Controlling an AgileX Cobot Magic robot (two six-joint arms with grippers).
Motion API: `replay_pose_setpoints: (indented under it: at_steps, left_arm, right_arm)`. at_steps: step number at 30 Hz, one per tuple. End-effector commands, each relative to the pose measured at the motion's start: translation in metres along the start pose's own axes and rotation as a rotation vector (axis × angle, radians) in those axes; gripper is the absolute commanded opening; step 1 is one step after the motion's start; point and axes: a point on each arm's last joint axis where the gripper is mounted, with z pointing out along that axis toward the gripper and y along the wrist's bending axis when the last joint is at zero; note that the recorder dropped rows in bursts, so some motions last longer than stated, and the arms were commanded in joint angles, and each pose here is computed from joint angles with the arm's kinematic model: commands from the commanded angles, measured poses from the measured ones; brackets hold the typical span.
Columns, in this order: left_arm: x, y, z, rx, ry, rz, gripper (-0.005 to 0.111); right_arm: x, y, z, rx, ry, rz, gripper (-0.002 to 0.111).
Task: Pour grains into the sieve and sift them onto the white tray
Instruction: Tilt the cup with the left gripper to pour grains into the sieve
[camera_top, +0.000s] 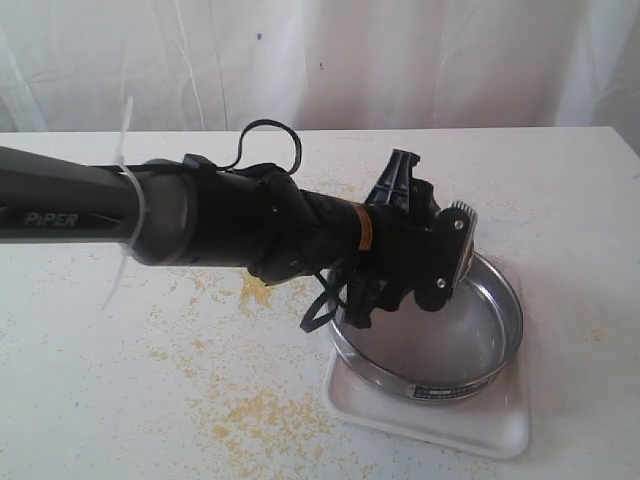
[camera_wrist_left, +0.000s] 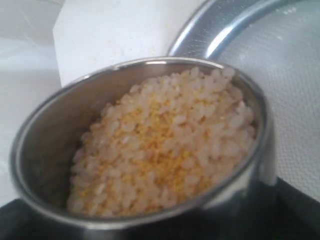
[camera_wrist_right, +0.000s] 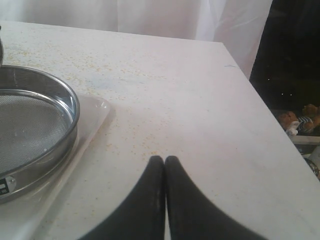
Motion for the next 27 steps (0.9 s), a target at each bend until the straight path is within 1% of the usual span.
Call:
replay_pose_setpoints:
  at_steps: [1, 4, 10, 16, 20, 23, 27]
  left_arm:
    - [0.001, -0.005, 0.006, 0.015, 0.003, 0.162, 0.0]
    - [0.002, -0.008, 0.009, 0.027, 0.006, 0.164, 0.0]
    - [0.005, -0.007, 0.009, 0.023, 0.01, 0.164, 0.0]
    - [0.005, -0.007, 0.009, 0.023, 0.01, 0.234, 0.0]
    - [0.005, -0.006, 0.009, 0.02, 0.008, 0.258, 0.0]
    - [0.003, -0.003, 0.009, -0.025, -0.014, 0.26, 0.0]
    - [-0.004, 0.008, 0.008, -0.146, -0.071, 0.259, 0.0]
  right_arm:
    - [-0.001, 0.0, 0.0, 0.003, -0.007, -0.009, 0.0]
    - [-0.001, 0.0, 0.0, 0.003, -0.007, -0.009, 0.0]
    - [-0.001, 0.0, 0.0, 0.003, -0.007, -0.009, 0.0]
    - [-0.001, 0.0, 0.0, 0.003, -0.007, -0.009, 0.0]
    - [-0.001, 0.0, 0.0, 0.003, -0.007, -0.009, 0.0]
    - [-0.001, 0.0, 0.0, 0.003, -0.007, -0.009, 0.0]
    - [-0.001, 0.0, 0.0, 0.003, -0.007, -0.009, 0.0]
